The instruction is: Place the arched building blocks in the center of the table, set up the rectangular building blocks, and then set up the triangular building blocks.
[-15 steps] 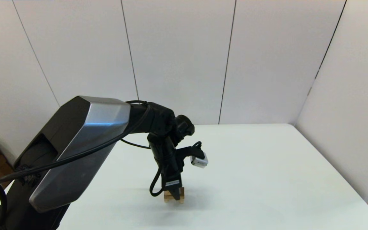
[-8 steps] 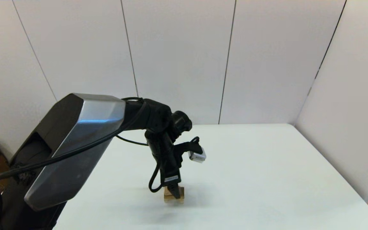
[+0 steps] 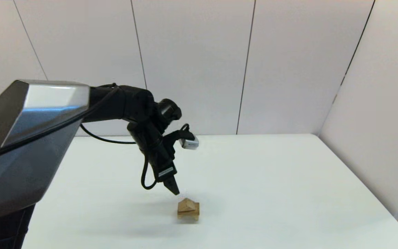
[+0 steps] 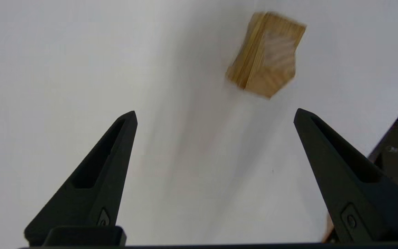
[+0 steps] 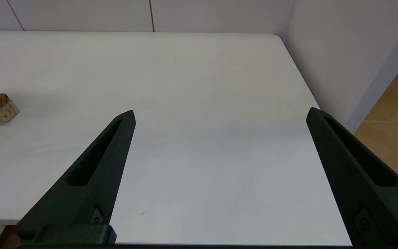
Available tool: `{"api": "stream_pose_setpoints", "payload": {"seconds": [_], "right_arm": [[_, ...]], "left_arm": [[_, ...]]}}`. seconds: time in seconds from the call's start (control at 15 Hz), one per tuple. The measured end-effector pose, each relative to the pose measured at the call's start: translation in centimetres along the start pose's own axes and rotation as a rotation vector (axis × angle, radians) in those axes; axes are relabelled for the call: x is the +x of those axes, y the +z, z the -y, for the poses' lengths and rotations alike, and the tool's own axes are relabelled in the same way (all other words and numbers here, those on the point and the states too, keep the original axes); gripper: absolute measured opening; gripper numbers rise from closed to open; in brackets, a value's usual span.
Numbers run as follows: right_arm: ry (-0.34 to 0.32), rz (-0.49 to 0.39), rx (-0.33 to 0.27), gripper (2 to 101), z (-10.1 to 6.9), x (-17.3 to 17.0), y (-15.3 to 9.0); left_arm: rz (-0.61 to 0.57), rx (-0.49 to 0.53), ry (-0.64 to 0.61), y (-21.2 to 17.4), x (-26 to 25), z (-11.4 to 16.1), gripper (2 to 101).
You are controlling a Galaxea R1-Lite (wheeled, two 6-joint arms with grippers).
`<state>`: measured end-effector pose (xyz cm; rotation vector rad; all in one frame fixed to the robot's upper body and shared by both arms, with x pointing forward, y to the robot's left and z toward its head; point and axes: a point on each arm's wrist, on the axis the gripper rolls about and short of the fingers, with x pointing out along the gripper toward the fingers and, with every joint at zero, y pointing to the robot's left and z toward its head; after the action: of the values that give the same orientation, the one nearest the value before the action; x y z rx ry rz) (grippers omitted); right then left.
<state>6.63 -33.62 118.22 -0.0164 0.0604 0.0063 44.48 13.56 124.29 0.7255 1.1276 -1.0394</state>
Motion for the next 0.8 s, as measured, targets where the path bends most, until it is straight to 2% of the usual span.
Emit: {"api": "stream_pose_setpoints", "payload": {"seconds": [0.2,0.33,0.53,0.8], "right_arm": [[0.000,0.000,0.001,97.7,0.0,0.0,0.0],[0.000,0.000,0.000,97.7,0.0,0.0,0.0],[0.000,0.000,0.000,97.7,0.0,0.0,0.0],[0.000,0.000,0.000,97.7,0.0,0.0,0.0]], "left_arm": [[0.011,-0.114,0.028,-2.9,-3.5,-0.1,93.7],[0.026,-0.214,0.060,-4.9,-6.4,1.1,94.6],[0.009,-0.396,0.145,-8.3,-9.8,4.1,95.7],[0.060,-0.504,0.296,-14.0,-13.4,9.1,96.5]]}}
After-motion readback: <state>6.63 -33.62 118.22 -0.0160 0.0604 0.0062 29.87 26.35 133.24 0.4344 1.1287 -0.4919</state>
